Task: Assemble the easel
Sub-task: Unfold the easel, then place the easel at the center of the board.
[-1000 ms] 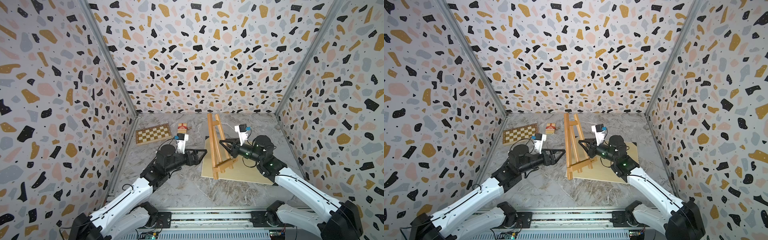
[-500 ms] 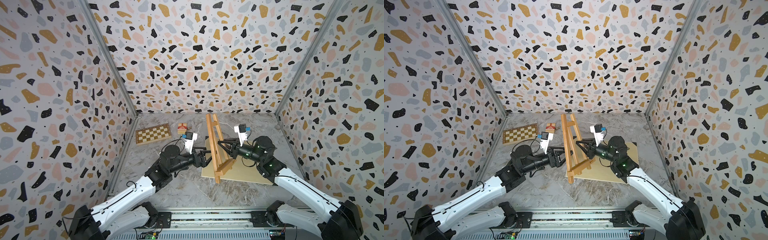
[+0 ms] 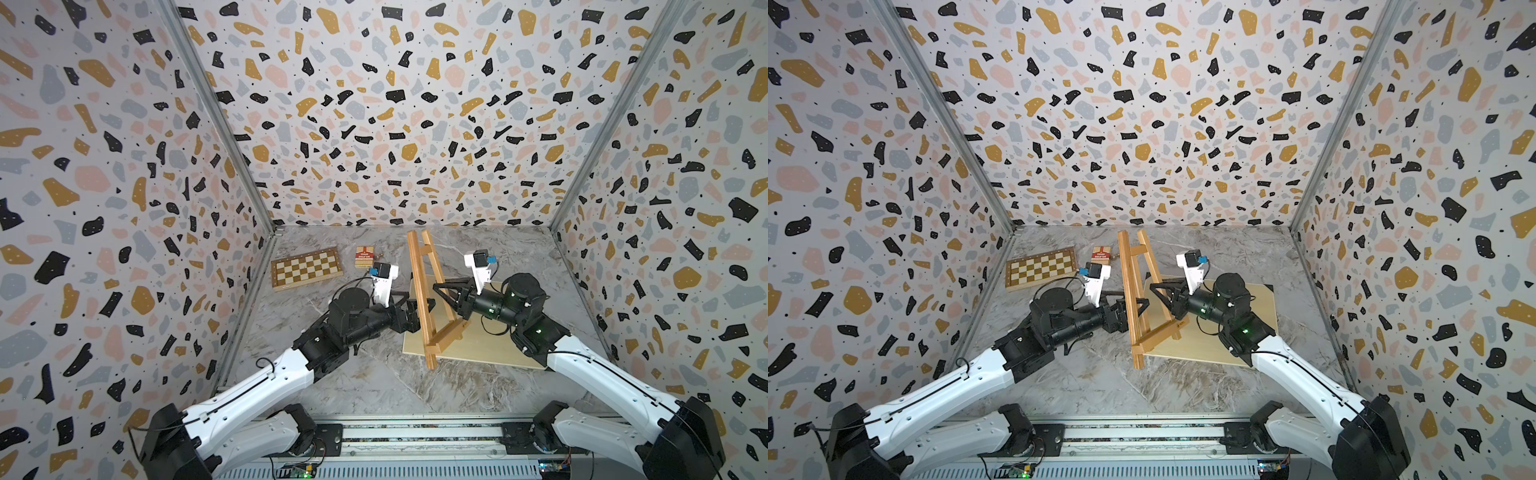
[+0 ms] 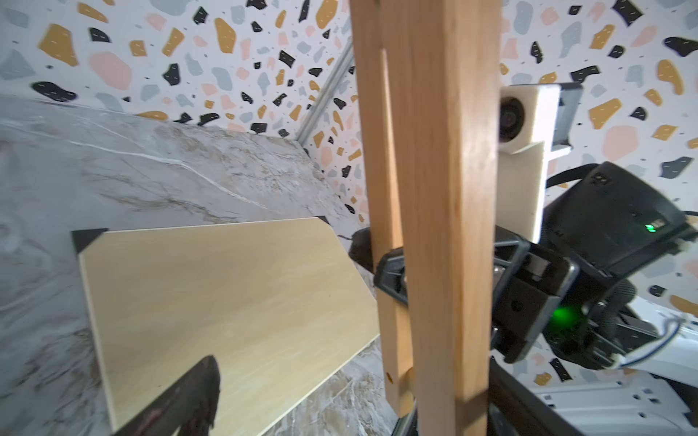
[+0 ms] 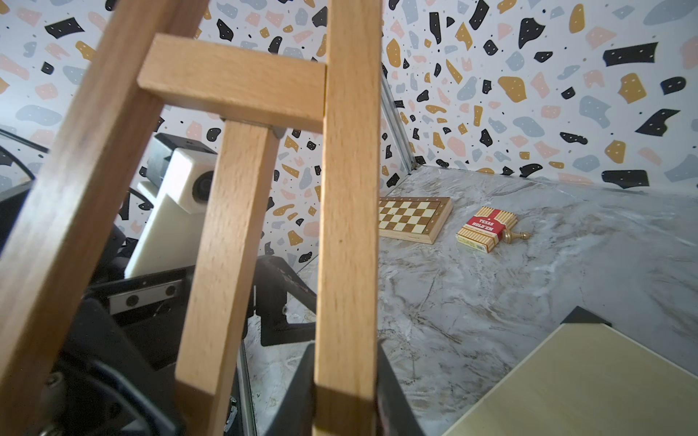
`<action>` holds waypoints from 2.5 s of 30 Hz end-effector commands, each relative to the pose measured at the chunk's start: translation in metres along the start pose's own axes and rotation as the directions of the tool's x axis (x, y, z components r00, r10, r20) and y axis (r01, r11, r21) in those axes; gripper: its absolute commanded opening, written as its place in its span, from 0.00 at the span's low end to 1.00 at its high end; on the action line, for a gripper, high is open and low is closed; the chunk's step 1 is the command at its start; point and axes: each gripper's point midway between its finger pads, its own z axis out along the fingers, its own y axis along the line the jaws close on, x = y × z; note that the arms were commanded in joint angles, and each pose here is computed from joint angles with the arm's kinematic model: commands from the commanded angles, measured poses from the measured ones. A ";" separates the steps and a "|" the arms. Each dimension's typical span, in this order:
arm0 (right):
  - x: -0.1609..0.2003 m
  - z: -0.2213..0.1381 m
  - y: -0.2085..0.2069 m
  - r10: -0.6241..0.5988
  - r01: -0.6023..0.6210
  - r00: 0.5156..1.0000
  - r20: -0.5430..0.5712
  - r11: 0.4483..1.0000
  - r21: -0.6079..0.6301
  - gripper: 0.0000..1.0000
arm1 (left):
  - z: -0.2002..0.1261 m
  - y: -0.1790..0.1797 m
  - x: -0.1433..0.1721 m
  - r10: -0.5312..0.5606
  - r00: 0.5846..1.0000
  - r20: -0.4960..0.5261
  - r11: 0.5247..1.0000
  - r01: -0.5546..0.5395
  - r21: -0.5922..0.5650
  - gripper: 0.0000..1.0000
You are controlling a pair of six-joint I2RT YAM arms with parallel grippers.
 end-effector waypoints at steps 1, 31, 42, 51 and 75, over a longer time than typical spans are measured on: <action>-0.039 -0.013 0.034 -0.069 0.077 0.992 0.101 0.994 -0.077 0.00 | -0.009 0.039 0.002 0.071 0.997 -0.004 0.975 -0.071 -0.211 1.00; 0.001 -0.015 -0.006 -0.093 0.105 0.992 -0.091 0.984 0.144 0.00 | -0.023 0.108 -0.044 0.047 0.999 0.015 0.844 -0.031 -0.536 0.99; -0.070 -0.028 -0.087 -0.145 0.057 0.981 0.127 0.849 0.525 0.00 | -0.045 0.111 -0.023 -0.030 0.999 -0.025 0.824 0.011 -0.567 0.99; -0.101 -0.052 -0.193 -0.354 0.070 0.919 0.175 0.581 0.811 0.00 | -0.029 0.112 -0.031 -0.007 1.000 -0.008 0.833 0.001 -0.553 0.99; -0.098 -0.012 -0.324 -0.599 0.229 0.797 0.077 0.417 0.880 0.00 | 0.008 0.135 -0.045 0.059 0.997 0.043 0.826 -0.024 -0.563 0.99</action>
